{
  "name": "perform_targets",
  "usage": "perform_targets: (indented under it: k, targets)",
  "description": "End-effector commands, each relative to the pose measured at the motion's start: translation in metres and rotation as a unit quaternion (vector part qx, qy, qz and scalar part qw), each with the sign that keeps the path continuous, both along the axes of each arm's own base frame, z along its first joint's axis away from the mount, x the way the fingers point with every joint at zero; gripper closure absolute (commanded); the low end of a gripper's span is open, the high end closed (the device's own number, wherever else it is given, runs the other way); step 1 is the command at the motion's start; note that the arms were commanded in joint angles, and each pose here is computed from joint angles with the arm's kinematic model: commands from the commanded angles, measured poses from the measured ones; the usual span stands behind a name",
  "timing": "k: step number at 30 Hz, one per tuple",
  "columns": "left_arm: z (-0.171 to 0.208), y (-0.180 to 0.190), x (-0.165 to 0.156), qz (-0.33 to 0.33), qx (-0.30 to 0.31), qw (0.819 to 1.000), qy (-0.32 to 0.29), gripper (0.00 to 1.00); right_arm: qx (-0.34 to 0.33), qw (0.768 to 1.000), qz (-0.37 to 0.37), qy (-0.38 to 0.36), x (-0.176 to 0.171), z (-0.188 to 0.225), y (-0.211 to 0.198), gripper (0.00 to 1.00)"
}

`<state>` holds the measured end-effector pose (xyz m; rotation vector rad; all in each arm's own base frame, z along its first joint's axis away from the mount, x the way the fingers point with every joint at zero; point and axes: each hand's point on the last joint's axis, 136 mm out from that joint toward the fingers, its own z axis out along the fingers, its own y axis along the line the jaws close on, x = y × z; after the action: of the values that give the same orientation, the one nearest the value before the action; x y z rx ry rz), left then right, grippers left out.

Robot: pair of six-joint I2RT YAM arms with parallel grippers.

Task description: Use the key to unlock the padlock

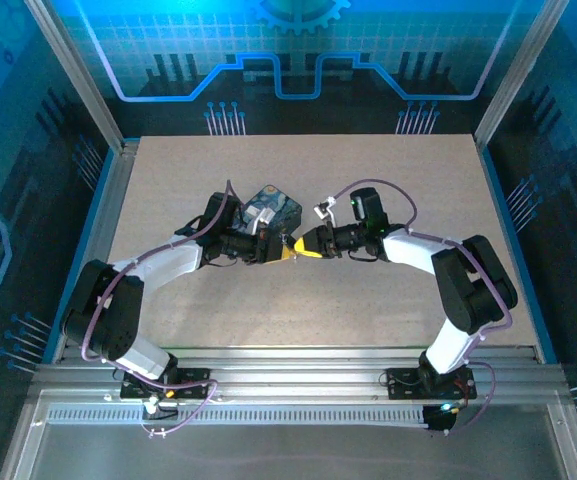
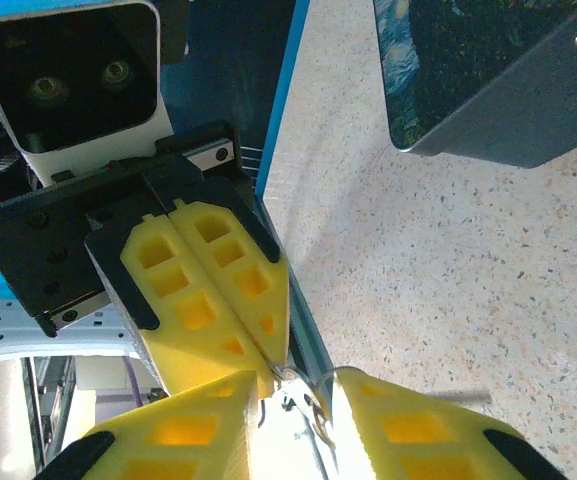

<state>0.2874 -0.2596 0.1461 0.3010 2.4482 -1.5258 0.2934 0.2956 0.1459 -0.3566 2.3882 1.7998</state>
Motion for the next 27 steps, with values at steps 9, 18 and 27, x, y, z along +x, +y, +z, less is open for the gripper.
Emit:
perform_targets:
  k: [9, 18, 27]
  targets:
    - [0.014, -0.004, 0.007, -0.007, -0.021, 1.0, -0.02, 1.0, 0.019, 0.999, 0.031, -0.006, -0.009, 0.003, 0.013, 0.83]
    - [0.01, -0.001, 0.007, -0.003, -0.018, 1.0, -0.016, 1.0, 0.047, 0.998, 0.04, -0.018, -0.01, 0.012, 0.015, 1.0]
    - [0.003, 0.027, 0.032, 0.087, 0.031, 0.995, -0.023, 0.47, 0.027, 1.0, 0.001, 0.004, -0.008, -0.008, -0.006, 1.0]
